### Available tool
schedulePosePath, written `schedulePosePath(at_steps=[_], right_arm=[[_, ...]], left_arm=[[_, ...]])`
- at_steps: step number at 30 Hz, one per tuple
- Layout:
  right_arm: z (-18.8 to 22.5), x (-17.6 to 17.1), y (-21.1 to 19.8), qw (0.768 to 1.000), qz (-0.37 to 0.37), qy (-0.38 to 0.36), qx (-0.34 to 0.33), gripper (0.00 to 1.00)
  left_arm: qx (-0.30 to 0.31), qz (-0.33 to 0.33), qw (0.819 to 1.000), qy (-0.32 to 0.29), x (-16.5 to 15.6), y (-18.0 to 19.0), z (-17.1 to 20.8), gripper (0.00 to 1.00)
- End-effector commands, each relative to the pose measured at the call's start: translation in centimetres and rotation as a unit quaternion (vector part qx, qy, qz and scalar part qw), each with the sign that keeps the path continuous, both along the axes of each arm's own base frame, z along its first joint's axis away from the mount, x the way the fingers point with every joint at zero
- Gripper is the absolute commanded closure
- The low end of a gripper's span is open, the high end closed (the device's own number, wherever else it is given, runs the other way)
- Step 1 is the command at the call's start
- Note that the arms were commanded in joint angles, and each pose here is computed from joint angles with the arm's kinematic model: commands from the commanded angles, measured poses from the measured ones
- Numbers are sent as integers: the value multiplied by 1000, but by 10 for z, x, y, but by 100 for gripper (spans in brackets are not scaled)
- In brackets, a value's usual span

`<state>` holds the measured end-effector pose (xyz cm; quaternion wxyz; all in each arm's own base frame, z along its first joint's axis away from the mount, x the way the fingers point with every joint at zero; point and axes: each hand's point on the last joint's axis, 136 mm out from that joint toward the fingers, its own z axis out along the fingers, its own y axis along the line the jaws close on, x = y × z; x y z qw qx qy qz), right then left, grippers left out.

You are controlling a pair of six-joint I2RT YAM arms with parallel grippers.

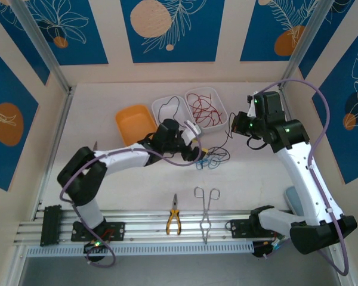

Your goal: Untangle the cables

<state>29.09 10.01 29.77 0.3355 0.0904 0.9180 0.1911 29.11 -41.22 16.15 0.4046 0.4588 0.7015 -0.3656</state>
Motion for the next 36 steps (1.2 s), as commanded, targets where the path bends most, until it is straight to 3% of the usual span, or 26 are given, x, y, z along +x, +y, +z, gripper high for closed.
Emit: schedulePosePath(at_steps=[1, 13, 16, 20, 26, 31, 36], right_arm=[[13, -10, 5, 1000, 22, -9, 6, 99], [59, -14, 19, 996, 57, -57, 43, 100], [73, -15, 24, 993, 70, -75, 55, 100], [96, -16, 25, 990, 82, -99, 53, 100], [140, -19, 23, 983, 93, -153, 40, 100], [154, -11, 23, 980, 94, -172, 34, 100], [163, 2, 38, 974, 118, -187, 44, 100]], left_arm=[[-19, -53, 998, -28, -6, -22, 10, 34], [-21, -80, 996, -38, -19, -47, -2, 45], [-11, -55, 998, -33, -12, -55, -7, 64], [-27, -16, 999, -24, -2, -54, -7, 75], [-37, 29, 999, -25, 4, -40, -10, 81], [-74, 74, 994, -33, 0, -17, 9, 63], [-94, 129, 986, -41, -7, 20, 32, 27]])
